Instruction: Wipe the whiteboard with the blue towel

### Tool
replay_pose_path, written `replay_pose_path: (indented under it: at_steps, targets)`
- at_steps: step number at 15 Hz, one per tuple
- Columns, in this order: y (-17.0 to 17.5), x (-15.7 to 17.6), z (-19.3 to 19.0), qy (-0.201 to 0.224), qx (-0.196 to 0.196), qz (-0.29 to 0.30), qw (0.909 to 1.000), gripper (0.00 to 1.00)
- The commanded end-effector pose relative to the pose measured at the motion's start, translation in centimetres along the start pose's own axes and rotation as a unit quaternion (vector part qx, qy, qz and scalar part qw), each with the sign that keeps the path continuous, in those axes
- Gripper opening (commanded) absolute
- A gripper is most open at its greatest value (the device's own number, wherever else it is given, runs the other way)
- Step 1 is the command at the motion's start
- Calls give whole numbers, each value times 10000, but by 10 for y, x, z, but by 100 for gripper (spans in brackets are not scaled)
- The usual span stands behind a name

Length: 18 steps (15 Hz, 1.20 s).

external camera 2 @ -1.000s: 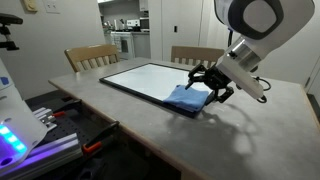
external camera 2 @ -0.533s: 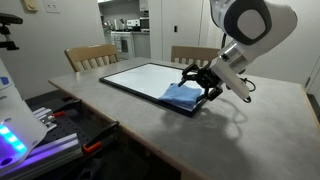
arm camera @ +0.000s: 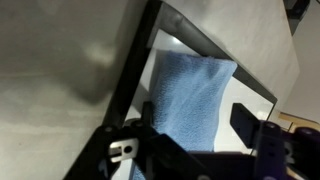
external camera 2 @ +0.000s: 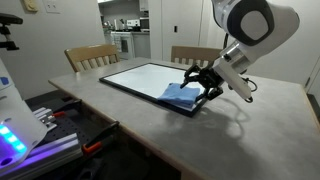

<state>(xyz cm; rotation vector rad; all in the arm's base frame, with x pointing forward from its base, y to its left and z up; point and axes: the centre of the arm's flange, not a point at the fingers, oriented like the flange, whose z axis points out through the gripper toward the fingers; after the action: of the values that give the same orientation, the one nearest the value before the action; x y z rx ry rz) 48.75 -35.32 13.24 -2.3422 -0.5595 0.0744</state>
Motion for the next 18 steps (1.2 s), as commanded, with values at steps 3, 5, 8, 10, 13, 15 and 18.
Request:
replay_pose_path:
  at_steps: [3, 5, 8, 10, 13, 15, 18]
  targets:
    - [6, -9, -10, 184, 37, -52, 9998, 38]
    - [6, -11, -11, 205, 25, -50, 9998, 23]
    - [6, -12, -12, 221, 26, -60, 9997, 2]
    - [6, -12, -11, 219, 26, -65, 9997, 0]
    - [5, -10, -12, 203, 43, -66, 9998, 1]
    - [5, -8, -13, 191, 94, 8, 9998, 1]
    - [-4, -4, -24, 114, 206, 132, 9996, 1]
